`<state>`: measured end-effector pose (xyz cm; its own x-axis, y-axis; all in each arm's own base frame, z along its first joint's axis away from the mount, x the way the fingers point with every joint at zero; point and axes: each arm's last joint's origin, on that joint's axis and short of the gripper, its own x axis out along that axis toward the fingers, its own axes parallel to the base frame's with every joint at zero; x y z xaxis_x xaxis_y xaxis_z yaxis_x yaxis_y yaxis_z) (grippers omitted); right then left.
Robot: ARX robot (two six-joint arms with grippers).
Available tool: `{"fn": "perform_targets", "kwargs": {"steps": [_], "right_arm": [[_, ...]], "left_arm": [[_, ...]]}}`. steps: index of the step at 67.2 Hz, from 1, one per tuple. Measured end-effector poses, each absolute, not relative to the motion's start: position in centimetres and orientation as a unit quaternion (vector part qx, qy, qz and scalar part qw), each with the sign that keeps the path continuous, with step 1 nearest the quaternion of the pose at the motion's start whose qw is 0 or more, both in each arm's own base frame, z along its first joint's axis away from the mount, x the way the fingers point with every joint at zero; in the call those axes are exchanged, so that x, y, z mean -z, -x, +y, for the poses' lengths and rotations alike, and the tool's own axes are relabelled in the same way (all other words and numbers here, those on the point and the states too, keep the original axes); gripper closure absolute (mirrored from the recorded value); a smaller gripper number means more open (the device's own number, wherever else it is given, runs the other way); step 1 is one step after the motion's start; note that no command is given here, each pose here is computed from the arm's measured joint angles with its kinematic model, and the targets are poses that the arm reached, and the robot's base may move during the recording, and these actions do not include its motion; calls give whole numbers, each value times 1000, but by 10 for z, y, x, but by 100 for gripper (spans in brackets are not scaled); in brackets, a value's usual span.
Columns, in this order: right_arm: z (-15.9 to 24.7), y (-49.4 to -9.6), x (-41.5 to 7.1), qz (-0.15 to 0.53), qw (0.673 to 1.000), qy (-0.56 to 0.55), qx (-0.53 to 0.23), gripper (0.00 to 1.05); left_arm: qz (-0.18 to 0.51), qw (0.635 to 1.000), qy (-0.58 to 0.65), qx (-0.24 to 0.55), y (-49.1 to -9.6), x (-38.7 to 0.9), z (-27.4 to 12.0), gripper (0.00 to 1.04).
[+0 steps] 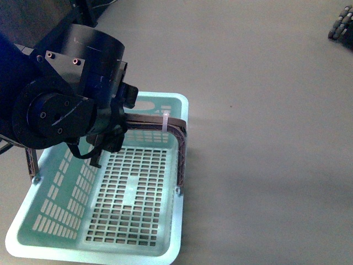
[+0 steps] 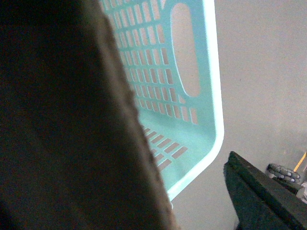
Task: Pick mango and avocado into basket
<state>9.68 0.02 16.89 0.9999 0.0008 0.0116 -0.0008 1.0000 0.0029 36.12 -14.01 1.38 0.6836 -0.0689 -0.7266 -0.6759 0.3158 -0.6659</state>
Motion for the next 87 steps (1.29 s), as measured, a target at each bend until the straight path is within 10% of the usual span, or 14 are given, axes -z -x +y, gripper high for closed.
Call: {"fn": "perform_targets", "kwargs": {"steps": [12, 87], "right_arm": [[0, -97, -169, -6, 1000, -1, 0, 9], [0, -97, -169, -6, 1000, -1, 0, 9]], "left_arm": [[348, 725, 551, -222, -355, -19, -133, 91], [141, 746, 630, -160, -186, -265, -30, 91]]}}
